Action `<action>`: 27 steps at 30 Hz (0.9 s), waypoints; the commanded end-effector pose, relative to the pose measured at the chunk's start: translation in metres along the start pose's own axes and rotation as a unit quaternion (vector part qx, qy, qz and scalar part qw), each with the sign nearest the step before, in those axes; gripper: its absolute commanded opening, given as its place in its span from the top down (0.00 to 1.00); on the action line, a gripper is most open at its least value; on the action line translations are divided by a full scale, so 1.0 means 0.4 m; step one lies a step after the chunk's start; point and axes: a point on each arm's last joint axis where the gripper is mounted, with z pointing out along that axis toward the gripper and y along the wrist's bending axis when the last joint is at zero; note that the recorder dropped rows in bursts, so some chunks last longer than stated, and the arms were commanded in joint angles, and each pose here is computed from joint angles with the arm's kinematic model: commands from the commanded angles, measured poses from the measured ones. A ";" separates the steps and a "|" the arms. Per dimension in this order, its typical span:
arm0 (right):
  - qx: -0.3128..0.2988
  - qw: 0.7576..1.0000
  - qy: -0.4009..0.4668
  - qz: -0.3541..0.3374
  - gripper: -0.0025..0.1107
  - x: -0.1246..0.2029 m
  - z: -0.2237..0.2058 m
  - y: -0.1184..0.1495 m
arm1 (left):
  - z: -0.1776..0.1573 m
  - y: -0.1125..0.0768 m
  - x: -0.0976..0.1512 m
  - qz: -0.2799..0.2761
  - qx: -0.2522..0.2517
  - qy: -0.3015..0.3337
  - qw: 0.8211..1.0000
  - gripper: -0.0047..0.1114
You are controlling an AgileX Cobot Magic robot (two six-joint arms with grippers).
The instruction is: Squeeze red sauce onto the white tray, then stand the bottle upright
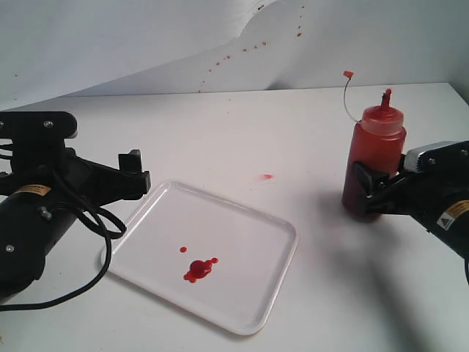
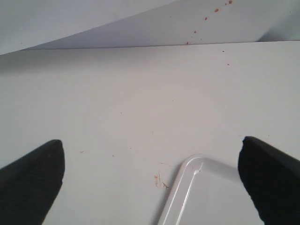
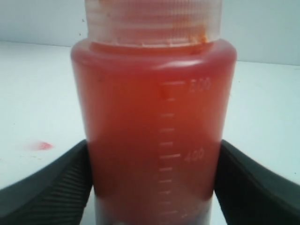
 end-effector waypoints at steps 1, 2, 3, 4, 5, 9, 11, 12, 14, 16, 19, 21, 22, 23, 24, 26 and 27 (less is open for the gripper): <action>0.005 1.000 -0.012 0.019 0.37 -0.006 -0.001 -0.003 | -0.002 -0.002 -0.004 -0.007 0.001 -0.003 1.000 0.15; 0.004 1.000 -0.012 0.023 0.34 -0.005 -0.002 -0.003 | -0.002 -0.002 -0.004 -0.007 0.001 -0.003 1.000 0.15; 0.004 0.999 -0.012 0.030 0.31 -0.005 -0.002 -0.003 | -0.002 -0.002 -0.004 -0.007 0.001 -0.003 1.000 0.15; 0.005 0.999 -0.009 0.035 0.29 -0.004 -0.002 -0.004 | -0.002 -0.002 -0.004 -0.007 0.001 -0.003 1.000 0.15; 0.008 0.999 -0.003 0.037 0.26 -0.002 -0.002 -0.005 | -0.002 -0.002 -0.004 -0.007 0.001 -0.003 1.000 0.15; 0.018 0.999 0.006 0.040 0.18 0.003 -0.002 -0.009 | -0.002 -0.002 -0.004 -0.007 0.001 -0.003 1.000 0.15; 0.018 0.999 0.006 0.043 0.16 0.003 -0.002 -0.009 | -0.002 -0.002 -0.004 -0.007 0.001 -0.003 1.000 0.15; 0.018 0.999 0.008 0.047 0.16 0.004 -0.002 -0.009 | -0.002 -0.002 -0.004 -0.007 0.001 -0.003 1.000 0.15; 0.010 0.998 0.018 0.053 0.16 0.008 -0.002 -0.005 | -0.002 -0.002 -0.003 -0.007 0.003 -0.001 1.000 0.15; 0.006 0.998 0.026 0.051 0.16 0.008 -0.003 -0.003 | -0.002 -0.002 -0.003 -0.006 0.003 -0.001 1.000 0.15; 0.000 0.998 0.037 0.043 0.16 -0.001 -0.007 0.000 | -0.002 -0.002 -0.003 -0.005 0.003 -0.001 1.000 0.15; -0.004 0.998 0.044 0.035 0.16 -0.013 -0.012 0.002 | -0.002 -0.002 -0.003 -0.005 0.003 -0.001 1.000 0.15; -0.006 0.998 0.050 0.033 0.16 -0.020 -0.015 0.004 | -0.002 -0.002 -0.003 -0.005 0.003 -0.001 1.000 0.15; -0.003 0.998 0.057 0.036 0.16 -0.027 -0.019 0.003 | -0.002 -0.002 -0.003 -0.005 0.003 -0.001 1.000 0.15; -0.001 0.997 0.062 0.036 0.16 -0.035 -0.023 0.003 | -0.002 -0.002 -0.003 -0.005 0.003 -0.001 1.000 0.15; 0.000 0.996 0.077 0.032 0.16 -0.051 -0.033 0.004 | -0.002 -0.002 -0.003 -0.004 0.003 -0.001 1.000 0.15; 0.000 0.996 0.083 0.029 0.16 -0.058 -0.037 0.004 | -0.002 -0.002 -0.003 0.001 0.003 -0.001 1.000 0.15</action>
